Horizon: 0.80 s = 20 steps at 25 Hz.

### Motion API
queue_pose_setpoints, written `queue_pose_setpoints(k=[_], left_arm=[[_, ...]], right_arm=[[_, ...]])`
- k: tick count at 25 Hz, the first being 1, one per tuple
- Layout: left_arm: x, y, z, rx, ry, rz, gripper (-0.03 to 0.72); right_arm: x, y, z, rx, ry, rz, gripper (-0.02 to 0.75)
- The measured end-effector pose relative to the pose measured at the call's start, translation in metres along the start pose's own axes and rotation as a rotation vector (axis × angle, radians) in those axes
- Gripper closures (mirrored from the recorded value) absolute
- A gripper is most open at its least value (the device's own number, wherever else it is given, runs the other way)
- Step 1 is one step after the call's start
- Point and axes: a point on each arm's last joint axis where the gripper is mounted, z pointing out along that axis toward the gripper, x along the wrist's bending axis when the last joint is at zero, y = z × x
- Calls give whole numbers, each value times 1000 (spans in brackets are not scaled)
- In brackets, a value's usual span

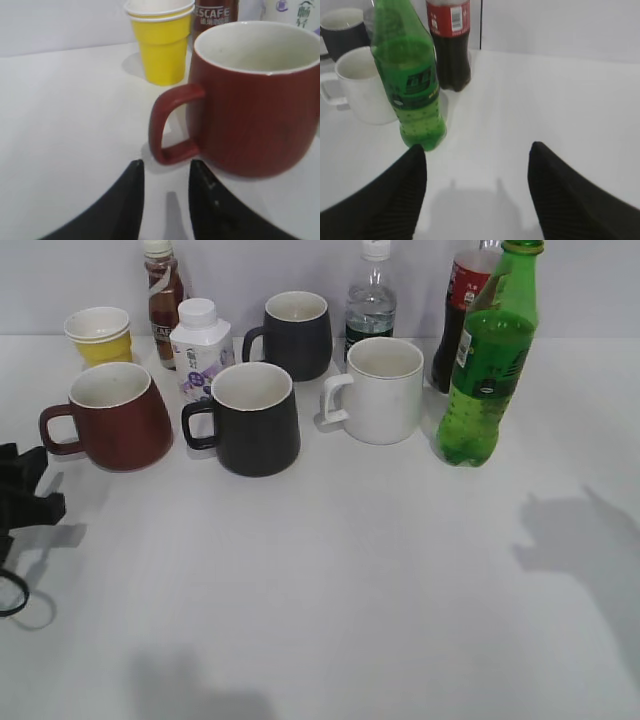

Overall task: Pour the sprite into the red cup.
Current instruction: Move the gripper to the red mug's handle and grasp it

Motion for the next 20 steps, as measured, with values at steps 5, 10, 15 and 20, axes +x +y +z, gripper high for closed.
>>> queue_pose_setpoints(k=[5,10,15,20], left_arm=[[0,-2,22,-27,29,-8,442],[4,-7,41,-16,45,-10,368],[9,-5,54,-14,58,-16,332],[13,2,70,19,58,-23,330]], right_arm=[[0,-4,9,42,1,0,258],[0,-5,9,43,0,-5,258],[0,-5,9,43,0,-7,258],[0,-5,9,43,0,-7,258]])
